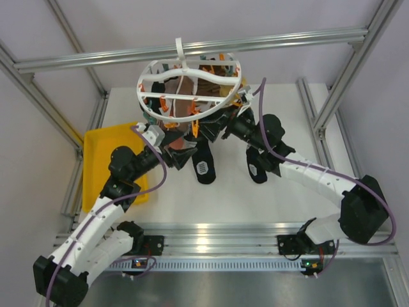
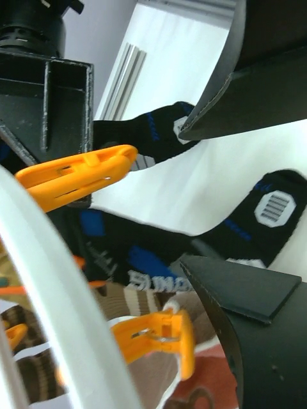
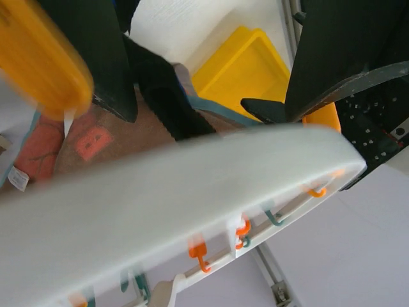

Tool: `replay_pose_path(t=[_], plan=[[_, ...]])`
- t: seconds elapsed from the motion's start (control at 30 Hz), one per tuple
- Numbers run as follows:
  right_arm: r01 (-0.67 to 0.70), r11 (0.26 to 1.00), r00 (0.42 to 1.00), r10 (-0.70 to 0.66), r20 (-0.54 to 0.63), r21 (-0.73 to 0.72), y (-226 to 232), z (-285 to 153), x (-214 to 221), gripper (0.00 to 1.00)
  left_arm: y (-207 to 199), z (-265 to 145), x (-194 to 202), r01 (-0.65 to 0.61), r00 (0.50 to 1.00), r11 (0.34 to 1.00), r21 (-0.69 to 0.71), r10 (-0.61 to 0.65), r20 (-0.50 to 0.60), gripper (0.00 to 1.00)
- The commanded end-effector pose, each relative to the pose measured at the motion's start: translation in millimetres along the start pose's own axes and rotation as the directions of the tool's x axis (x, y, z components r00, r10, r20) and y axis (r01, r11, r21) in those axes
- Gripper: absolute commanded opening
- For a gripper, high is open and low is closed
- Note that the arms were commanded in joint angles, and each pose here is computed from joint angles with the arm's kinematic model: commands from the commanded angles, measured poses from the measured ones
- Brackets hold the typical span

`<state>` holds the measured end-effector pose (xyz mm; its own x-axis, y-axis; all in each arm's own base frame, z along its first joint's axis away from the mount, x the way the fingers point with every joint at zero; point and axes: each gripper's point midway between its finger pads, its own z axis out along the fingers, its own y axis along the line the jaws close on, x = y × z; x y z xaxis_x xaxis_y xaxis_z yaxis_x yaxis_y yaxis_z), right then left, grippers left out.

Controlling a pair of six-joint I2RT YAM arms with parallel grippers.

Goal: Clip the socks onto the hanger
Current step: Clamp the sock onto the hanger.

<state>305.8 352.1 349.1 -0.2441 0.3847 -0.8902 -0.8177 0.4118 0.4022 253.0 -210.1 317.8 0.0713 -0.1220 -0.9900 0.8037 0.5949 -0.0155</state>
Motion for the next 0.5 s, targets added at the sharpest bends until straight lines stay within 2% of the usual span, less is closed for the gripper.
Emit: replay_pose_path(t=[0.0,0.13,0.3,0.4,0.47], plan=[[0.01,0.998,1.0,-0.01,0.006,0.061,-9.4,-17.6,-5.1,0.96,-13.7,-11.2,17.8,0.037,0.997,0.999,0.039,-0.034,-0.076,0.79],[0.012,0.997,0.999,-0.009,-0.05,0.072,-12.2,-30.6,13.4,0.98,-17.3,-20.8,30.2,0.072,0.987,0.997,0.027,-0.067,-0.146,0.84],[0.045,0.999,0.993,-0.043,-0.105,0.017,-6.5,-38.5,30.5,0.98,-27.2,-35.7,45.5,0.139,0.962,0.99,0.023,-0.13,-0.242,0.96],[0.056,0.998,0.99,-0.058,-0.13,-0.017,-0.7,-46.2,39.3,1.0,-23.2,-47.5,56.8,0.183,0.926,0.981,-0.058,-0.192,-0.324,0.98],[0.051,0.998,0.983,-0.057,-0.173,-0.037,5.9,-56.7,49.7,1.0,-18.1,-58.6,66.3,0.204,0.886,0.969,-0.142,-0.244,-0.394,0.98]])
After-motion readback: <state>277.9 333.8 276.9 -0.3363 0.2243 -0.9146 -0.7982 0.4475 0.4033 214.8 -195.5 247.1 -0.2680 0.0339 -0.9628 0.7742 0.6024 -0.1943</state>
